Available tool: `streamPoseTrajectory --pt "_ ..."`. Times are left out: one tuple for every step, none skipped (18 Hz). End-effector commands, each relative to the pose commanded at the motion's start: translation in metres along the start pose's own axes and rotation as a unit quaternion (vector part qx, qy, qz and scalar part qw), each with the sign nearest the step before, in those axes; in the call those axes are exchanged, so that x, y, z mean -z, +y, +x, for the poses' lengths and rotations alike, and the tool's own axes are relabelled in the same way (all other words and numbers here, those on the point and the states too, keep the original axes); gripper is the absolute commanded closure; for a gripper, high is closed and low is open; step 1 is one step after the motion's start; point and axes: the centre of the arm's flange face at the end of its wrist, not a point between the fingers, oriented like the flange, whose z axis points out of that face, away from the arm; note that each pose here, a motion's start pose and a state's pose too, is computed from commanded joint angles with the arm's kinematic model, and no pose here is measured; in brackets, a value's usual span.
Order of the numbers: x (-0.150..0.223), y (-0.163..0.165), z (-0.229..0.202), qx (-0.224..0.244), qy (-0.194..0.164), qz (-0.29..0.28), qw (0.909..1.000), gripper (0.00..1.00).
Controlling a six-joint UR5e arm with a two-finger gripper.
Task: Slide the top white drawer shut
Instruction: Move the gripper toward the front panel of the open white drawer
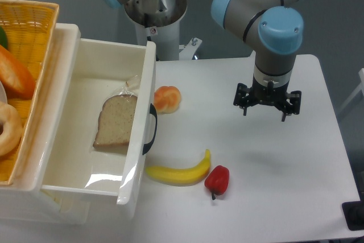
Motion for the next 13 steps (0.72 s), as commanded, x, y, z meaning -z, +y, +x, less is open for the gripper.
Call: streamPoseTrajectory --pt "-0.003 0.0 0.0 0.011 0.002 -0.002 0.9999 0.0" --pt "-0.004 0.0 0.0 0.019 0.002 -0.002 0.9998 0.0" --pt "-0.007 -0.001 0.0 0.032 0.007 -0.002 0.9995 0.0" --pt "-0.009 -0.002 0.001 0.05 0.01 -0.002 0.9987 0.0" --pt "-0.013 -0.005 0.005 0.068 0.019 -0.001 0.9975 0.0" --pt "-0.019 -0.012 0.01 0.083 0.029 0.003 0.9961 0.0" --pt "-0.019 -0.016 0.017 0.095 0.037 0.008 0.9947 0.0" --pt "-0.02 -0.022 0.024 0.103 0.05 0.015 0.9933 0.0" --pt "-0.022 -0.027 0.031 0.111 0.066 0.024 0.9913 0.0" --pt "-0.023 -0.03 0.035 0.114 0.079 0.031 0.9898 0.0" --pt "-0.026 -0.035 0.042 0.11 0.088 0.033 0.9894 0.0" --pt "-0.028 -0.041 0.053 0.1 0.091 0.031 0.9903 0.0" --pt "-0.028 -0.044 0.06 0.095 0.093 0.031 0.9906 0.0"
